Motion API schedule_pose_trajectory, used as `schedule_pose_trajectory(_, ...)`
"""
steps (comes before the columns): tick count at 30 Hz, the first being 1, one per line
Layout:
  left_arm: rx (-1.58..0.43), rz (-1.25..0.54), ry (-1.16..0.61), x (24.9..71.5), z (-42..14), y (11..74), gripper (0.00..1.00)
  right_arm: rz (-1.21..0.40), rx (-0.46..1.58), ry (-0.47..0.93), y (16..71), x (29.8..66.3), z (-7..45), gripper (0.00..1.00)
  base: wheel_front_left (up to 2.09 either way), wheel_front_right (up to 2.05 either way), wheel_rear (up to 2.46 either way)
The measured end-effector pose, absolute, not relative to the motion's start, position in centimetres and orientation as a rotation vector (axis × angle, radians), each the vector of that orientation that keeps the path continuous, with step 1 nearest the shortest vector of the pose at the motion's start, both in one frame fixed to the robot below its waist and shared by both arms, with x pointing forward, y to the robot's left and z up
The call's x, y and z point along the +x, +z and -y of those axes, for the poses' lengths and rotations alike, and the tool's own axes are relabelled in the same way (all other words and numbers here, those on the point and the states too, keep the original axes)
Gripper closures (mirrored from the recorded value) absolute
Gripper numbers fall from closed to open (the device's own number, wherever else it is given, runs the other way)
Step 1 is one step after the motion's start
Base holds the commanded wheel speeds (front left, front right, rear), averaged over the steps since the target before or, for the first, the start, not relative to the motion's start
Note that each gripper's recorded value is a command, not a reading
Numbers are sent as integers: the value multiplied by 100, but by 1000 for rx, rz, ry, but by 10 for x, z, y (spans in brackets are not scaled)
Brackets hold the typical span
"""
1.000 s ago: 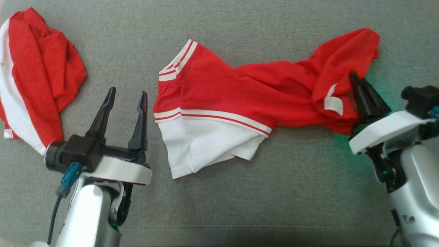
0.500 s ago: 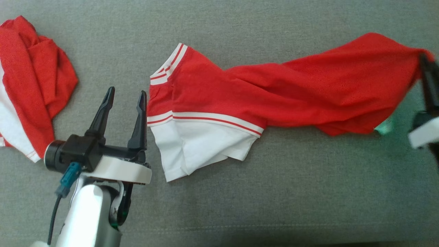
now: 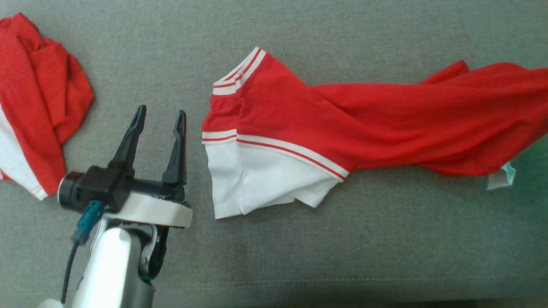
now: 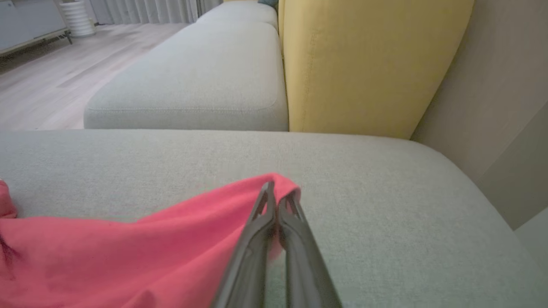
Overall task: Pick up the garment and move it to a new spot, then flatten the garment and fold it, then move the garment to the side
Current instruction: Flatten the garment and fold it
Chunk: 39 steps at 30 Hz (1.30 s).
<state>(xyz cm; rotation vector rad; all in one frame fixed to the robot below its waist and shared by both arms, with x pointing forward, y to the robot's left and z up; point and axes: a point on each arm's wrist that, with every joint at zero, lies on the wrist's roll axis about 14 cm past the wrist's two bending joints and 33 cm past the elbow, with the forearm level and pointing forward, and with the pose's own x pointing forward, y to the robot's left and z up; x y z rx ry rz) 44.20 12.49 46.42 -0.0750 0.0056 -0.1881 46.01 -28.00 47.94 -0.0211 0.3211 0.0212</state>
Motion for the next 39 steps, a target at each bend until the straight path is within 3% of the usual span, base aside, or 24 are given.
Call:
schedule_pose_trajectory(13,-70,-12,-166,453,-135,458,0,-418,1,71,426,519,252,100,0,0,0)
schedule_pose_trajectory(14,-64,-11,-167,453,-135,458,0,-423,2,73,422,520,251,87,0,0,0)
schedule_pose_trajectory(15,-62,-11,-166,454,-136,458,0,-418,5,72,419,521,250,51,0,0,0)
schedule_pose_trajectory(16,-63,-12,-166,454,-136,458,0,-422,10,69,416,521,250,0,0,0,0)
schedule_pose_trajectory(23,-65,3,-166,452,-135,465,0,-353,10,23,425,511,264,0,0,0,0)
schedule_pose_trajectory(32,-67,14,-193,441,-125,473,0,-190,-38,-60,469,464,293,0,0,0,0)
schedule_pose_trajectory(39,-64,45,-211,436,-120,485,0,-31,-47,12,512,444,246,0,0,0,0)
